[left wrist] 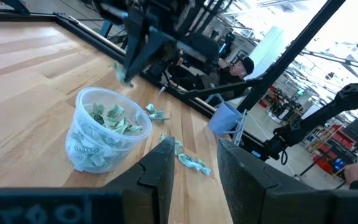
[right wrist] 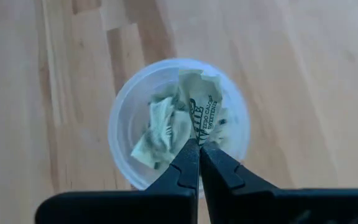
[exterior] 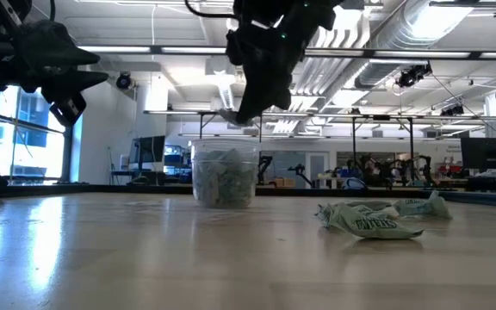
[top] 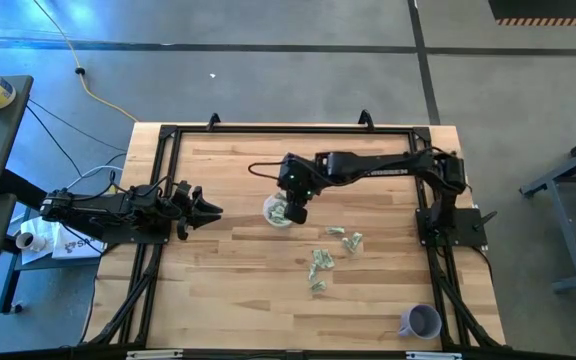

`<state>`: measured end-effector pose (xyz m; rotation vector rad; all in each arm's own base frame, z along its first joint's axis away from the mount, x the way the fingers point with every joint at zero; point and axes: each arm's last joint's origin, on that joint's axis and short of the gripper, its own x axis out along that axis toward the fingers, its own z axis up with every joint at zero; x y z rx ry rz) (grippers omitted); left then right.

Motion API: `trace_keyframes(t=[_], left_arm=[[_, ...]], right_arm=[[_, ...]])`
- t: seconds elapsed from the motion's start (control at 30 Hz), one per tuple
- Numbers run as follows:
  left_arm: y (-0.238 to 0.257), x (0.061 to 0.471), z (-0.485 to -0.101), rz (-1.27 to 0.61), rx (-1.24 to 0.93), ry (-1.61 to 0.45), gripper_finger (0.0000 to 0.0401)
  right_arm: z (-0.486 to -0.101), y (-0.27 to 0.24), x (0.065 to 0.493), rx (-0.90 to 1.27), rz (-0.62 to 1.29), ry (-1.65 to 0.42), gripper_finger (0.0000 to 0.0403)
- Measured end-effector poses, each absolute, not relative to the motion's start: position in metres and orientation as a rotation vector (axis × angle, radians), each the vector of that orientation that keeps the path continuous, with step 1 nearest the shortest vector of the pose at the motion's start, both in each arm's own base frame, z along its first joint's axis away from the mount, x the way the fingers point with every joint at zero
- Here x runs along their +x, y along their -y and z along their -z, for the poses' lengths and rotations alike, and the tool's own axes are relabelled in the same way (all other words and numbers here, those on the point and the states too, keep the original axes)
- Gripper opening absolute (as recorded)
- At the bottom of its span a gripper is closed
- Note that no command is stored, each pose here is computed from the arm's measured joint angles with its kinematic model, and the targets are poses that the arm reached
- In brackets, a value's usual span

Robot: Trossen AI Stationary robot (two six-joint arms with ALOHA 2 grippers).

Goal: Pick and place Stevia / Truvia into bins
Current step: Put the white stevia packet into the transparent container

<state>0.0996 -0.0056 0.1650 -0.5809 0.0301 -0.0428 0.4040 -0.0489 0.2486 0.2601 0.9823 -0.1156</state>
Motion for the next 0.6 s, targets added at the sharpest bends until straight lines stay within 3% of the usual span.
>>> trace_keyframes(t=[0.33, 0.6], left_arm=[[0.006, 0.1, -0.165, 0.043, -0.581, -0.03, 0.0156], [0.006, 0.1, -0.165, 0.043, -0.581, -0.03, 0.0156]], right_arm=[[-0.209, 0.045, 0.421, 0.298, 0.04, -1.049, 0.0008], [-0.229, 0.045, 0.423, 0.295, 0.042, -1.031, 0.0114]])
